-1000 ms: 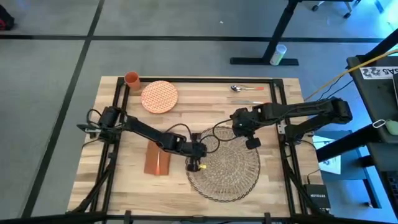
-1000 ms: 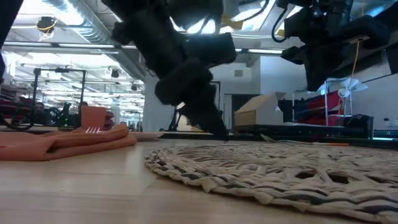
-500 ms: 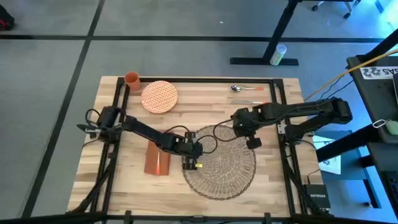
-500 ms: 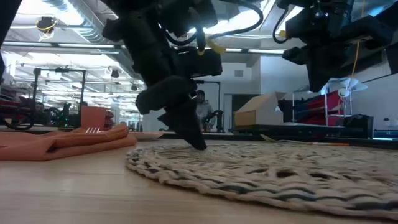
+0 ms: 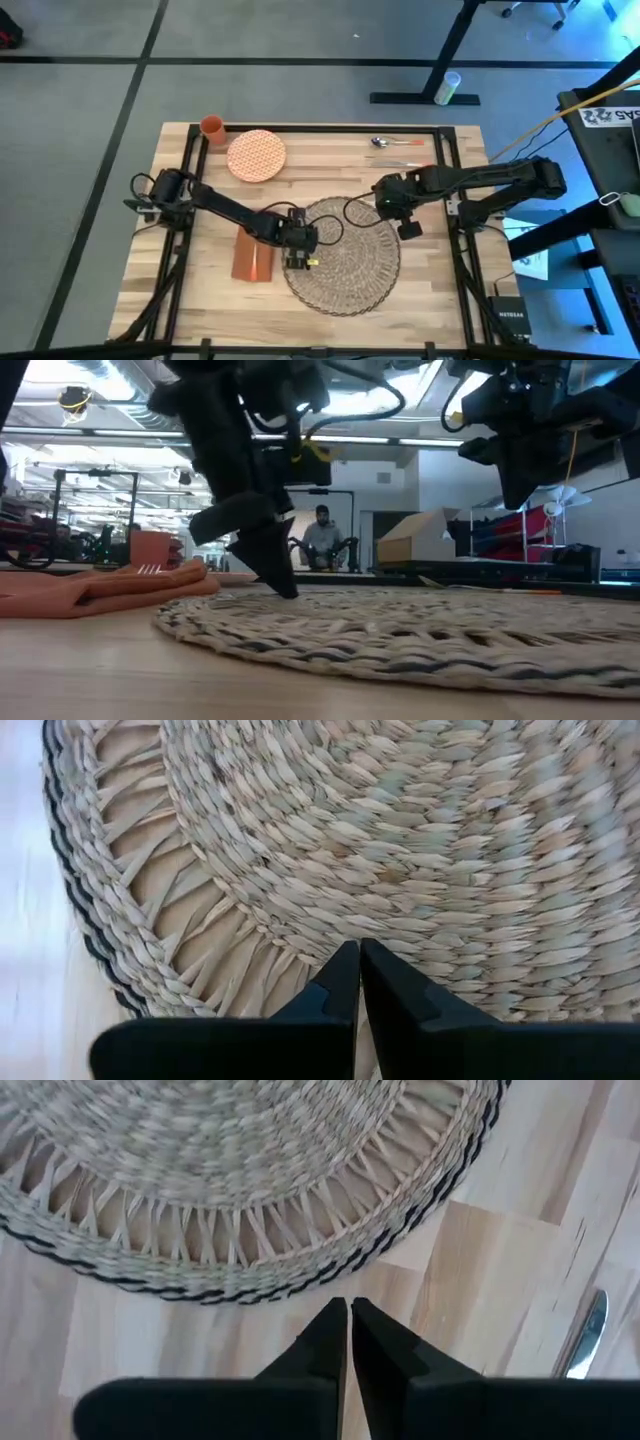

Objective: Set table place
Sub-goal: Move the brown table mat to the center the table, then put the orange table knife to the right of the brown table mat

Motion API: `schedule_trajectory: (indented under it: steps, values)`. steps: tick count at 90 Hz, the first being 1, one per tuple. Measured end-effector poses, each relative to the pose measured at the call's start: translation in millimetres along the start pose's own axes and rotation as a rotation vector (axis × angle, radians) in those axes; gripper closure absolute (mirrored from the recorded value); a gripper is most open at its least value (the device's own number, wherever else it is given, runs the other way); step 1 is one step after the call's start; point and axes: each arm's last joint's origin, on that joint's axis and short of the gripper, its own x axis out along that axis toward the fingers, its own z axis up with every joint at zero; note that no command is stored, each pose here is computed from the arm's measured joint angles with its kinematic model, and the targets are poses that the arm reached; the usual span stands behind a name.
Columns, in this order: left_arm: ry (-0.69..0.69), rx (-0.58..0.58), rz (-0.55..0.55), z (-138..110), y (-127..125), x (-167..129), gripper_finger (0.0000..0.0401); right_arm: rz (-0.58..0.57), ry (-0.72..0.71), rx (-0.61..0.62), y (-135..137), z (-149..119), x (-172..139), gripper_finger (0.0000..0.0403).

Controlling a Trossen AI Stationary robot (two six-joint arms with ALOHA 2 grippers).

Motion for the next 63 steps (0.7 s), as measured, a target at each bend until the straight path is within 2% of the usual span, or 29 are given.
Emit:
schedule_trajectory:
  steps: [21,47,55,63]
  values:
    - [-0.005,-0.05,-0.002,-14,6,-12,0.0401,0.0,0.001,0.0,0,0,0,0.0398]
    - [-0.088,-0.043,0.013,-6,13,-36,0.0401,-0.042,0.003,0.001,-1,0,0,0.0398]
    - [-0.146,-0.056,0.007,-1,16,-47,0.0401,-0.093,0.012,0.004,-3,0,0,0.0398]
    - [-0.218,-0.055,0.01,6,20,-57,0.0401,-0.219,0.05,0.048,-8,-2,-1,0.0398]
